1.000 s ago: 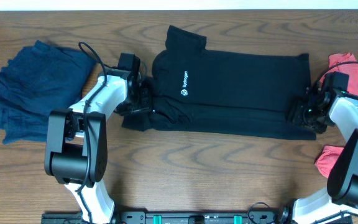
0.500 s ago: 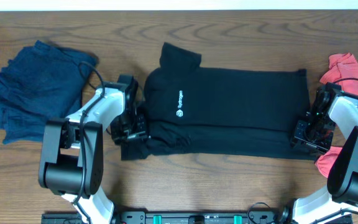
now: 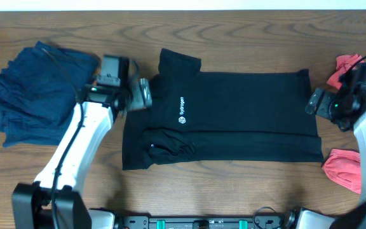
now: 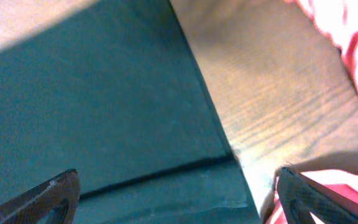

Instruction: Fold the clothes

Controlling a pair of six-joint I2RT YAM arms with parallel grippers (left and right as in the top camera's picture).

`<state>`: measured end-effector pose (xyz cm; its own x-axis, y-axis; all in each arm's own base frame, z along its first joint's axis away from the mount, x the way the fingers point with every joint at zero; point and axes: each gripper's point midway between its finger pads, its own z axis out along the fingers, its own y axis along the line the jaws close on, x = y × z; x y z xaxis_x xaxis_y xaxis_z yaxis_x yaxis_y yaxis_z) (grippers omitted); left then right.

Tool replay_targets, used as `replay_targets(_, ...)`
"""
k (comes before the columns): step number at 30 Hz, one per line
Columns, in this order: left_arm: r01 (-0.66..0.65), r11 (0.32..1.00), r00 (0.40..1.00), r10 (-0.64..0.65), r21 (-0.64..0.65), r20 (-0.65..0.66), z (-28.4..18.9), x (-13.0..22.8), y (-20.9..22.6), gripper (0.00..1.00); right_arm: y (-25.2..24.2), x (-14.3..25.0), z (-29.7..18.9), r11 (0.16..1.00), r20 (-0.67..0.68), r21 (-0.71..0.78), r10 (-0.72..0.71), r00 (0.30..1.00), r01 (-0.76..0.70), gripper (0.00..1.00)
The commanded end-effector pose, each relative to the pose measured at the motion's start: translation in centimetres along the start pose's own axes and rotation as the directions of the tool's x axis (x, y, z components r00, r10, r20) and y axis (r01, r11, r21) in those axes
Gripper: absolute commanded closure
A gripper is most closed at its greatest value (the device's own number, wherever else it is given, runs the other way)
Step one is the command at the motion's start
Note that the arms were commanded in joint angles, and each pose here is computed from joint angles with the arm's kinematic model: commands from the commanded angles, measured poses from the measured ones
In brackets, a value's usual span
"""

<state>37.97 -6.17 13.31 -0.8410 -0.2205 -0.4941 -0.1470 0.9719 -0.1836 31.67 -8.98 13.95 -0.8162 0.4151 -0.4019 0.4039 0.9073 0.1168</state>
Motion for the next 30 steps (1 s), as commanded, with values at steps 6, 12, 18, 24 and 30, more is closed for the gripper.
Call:
replay_targets(6, -0.185, 0.955, 0.982, 0.172, 0.231, 0.074, 4.4, -5.2, -5.8, 0.02, 1.6, 0.2, -2.1, 0.997, 0.029, -0.078, -0.026, 0.999, 0.028, 0.01)
replay_targets(12, -0.214, 0.943, 0.976, 0.214, 0.256, 0.029, 11.1, -6.6, -7.0, 0.02, 1.4, 1.3, -2.0, 0.997, -0.016, -0.072, -0.023, 1.0, 0.022, 0.01)
replay_targets(18, -0.214, 0.934, 0.976, 0.22, 0.285, 0.011, 15.8, -6.1, -8.0, 0.02, 1.3, 1.7, -2.0, 0.997, -0.032, -0.07, -0.037, 0.999, 0.035, 0.01)
replay_targets(24, -0.179, 0.943, 0.975, 0.208, 0.282, -0.077, 18.2, -3.2, -8.2, 0.11, 1.4, 1.5, -2.0, 0.997, -0.023, -0.071, -0.038, 0.999, 0.036, 0.01)
replay_targets(30, -0.202, 0.933, 0.966, 0.239, 0.297, -0.095, 18.2, -1.9, -9.7, 0.76, 1.5, 0.5, -2.0, 0.996, 0.019, -0.076, -0.04, 0.999, 0.041, 0.01)
